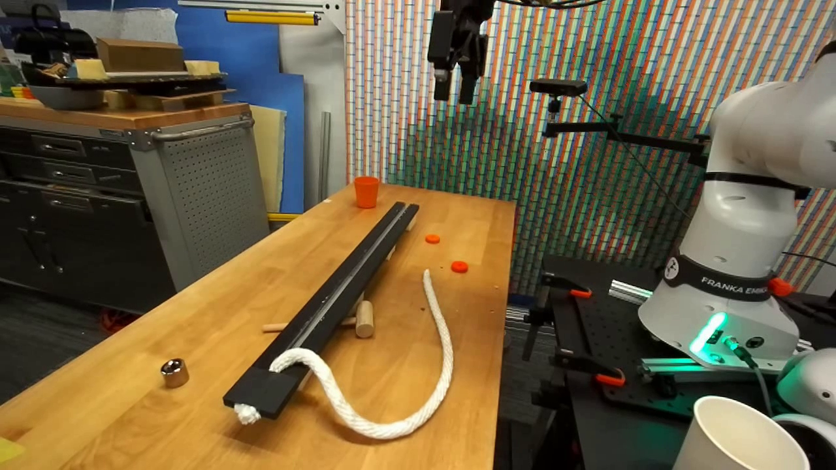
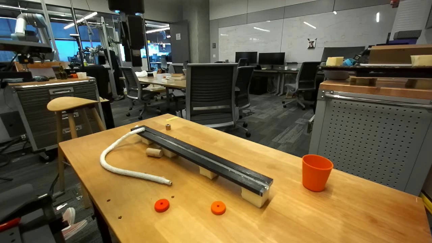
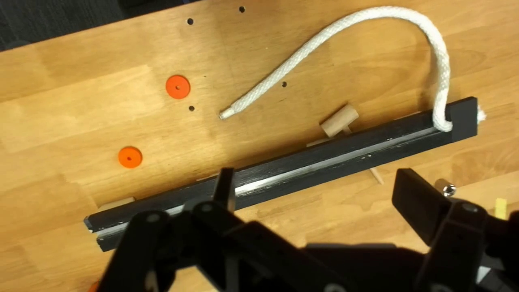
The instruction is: Straighten the white string on the center of the black board
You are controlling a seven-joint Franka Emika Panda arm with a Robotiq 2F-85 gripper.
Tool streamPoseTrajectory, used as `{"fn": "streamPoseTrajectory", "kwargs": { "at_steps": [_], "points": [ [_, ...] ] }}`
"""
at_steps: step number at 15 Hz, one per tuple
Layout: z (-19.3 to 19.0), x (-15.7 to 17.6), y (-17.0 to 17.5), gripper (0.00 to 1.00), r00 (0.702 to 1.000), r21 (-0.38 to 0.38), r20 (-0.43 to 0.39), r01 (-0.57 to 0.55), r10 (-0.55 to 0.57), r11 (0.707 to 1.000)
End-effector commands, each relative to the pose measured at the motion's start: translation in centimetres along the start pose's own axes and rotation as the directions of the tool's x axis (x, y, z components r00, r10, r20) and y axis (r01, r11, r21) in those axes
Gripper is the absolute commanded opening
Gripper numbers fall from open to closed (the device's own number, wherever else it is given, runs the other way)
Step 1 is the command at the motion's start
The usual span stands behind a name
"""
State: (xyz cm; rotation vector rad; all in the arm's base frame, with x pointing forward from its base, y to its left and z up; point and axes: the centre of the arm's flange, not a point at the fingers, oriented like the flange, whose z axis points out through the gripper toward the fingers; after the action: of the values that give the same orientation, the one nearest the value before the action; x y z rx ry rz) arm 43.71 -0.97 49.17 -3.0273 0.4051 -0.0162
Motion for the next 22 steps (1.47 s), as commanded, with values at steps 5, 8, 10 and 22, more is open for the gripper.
{"fn": "streamPoseTrajectory", "kwargs": {
  "at_steps": [5,8,10,22],
  "points": [
    [5.4,1.7,-1.0,1.00,0.975,-0.132,-0.037,-0.224,0.221,0.966],
    [7.5,2.5,-1.6,1.00,0.959,-0.157,-0.043,-0.285,0.282,0.946],
    [8.5,2.7,-1.9,1.00,0.955,-0.165,-0.007,-0.294,0.297,0.942],
    [10.9,2.8,-1.7,1.00,0.956,-0.172,0.042,-0.280,0.291,0.944]
  ]
}}
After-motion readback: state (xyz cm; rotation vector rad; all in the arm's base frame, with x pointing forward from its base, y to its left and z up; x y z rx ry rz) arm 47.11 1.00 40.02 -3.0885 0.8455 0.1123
